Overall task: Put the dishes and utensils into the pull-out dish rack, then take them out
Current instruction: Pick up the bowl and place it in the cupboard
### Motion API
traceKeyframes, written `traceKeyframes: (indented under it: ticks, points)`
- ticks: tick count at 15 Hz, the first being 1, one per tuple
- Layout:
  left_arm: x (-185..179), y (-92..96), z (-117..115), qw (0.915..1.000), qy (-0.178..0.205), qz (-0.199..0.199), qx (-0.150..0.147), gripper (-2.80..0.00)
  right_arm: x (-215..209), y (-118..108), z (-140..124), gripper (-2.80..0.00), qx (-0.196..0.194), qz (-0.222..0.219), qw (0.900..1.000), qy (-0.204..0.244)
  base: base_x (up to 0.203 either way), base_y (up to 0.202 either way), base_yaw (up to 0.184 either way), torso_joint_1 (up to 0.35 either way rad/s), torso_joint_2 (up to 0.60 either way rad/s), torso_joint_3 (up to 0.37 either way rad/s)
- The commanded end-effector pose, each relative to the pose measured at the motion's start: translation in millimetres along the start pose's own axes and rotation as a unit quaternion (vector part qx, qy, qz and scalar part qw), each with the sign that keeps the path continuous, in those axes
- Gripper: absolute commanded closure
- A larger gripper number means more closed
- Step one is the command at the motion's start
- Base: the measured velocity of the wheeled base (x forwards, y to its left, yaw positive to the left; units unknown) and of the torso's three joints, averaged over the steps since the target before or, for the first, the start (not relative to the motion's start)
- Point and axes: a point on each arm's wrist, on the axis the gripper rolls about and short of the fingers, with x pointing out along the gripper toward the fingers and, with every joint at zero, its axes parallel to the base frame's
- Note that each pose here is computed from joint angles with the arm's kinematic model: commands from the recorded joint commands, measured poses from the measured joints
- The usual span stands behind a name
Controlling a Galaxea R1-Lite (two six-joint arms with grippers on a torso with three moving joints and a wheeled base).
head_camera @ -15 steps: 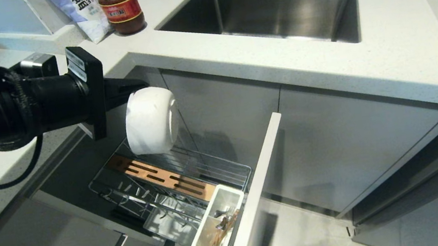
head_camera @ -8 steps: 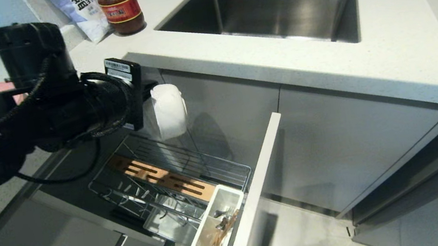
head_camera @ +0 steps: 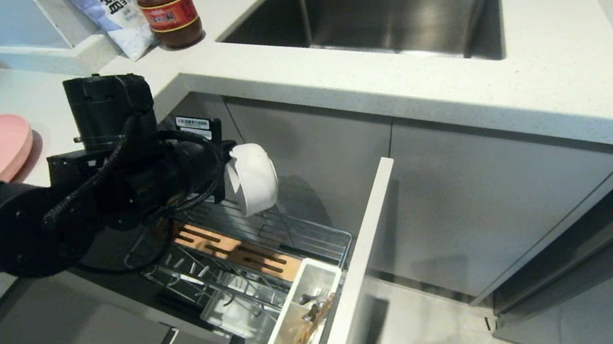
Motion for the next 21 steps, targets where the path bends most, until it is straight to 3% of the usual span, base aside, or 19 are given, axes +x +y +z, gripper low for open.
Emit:
traceKeyframes:
  ticks: [1,4,9,12,15,18,21]
  points:
    - [1.3,10.8,-8.0,0.9997,-0.025,0.002,-0.007,0.0,-0.2,0.0,-0.5,0.0,0.0,0.0,1.0,-0.001,0.0,0.0,0.0,0.0,0.0,0.0]
    - [4.2,32.1,-21.4,0.9982,-0.054,-0.023,-0.014,0.0,-0.2,0.0,-0.5,0.0,0.0,0.0,1.0,-0.001,0.0,0.0,0.0,0.0,0.0,0.0]
    - [7.9,68.8,-32.3,0.9979,-0.061,0.016,-0.013,0.0,-0.2,0.0,-0.5,0.0,0.0,0.0,1.0,-0.001,0.0,0.0,0.0,0.0,0.0,0.0]
    - [4.4,73.0,-28.9,0.9967,-0.077,-0.001,-0.026,0.0,-0.2,0.0,-0.5,0.0,0.0,0.0,1.0,-0.001,0.0,0.0,0.0,0.0,0.0,0.0]
    - [4.3,80.5,-30.7,0.9966,-0.078,0.008,-0.028,0.0,-0.2,0.0,-0.5,0.0,0.0,0.0,1.0,-0.001,0.0,0.0,0.0,0.0,0.0,0.0]
    - [-2.4,87.8,-31.1,0.9955,-0.08,-0.026,-0.043,0.0,-0.2,0.0,-0.5,0.0,0.0,0.0,1.0,-0.001,0.0,0.0,0.0,0.0,0.0,0.0]
    - [-2.0,91.6,-32.3,0.9952,-0.081,-0.034,-0.044,0.0,-0.2,0.0,-0.5,0.0,0.0,0.0,1.0,-0.001,0.0,0.0,0.0,0.0,0.0,0.0]
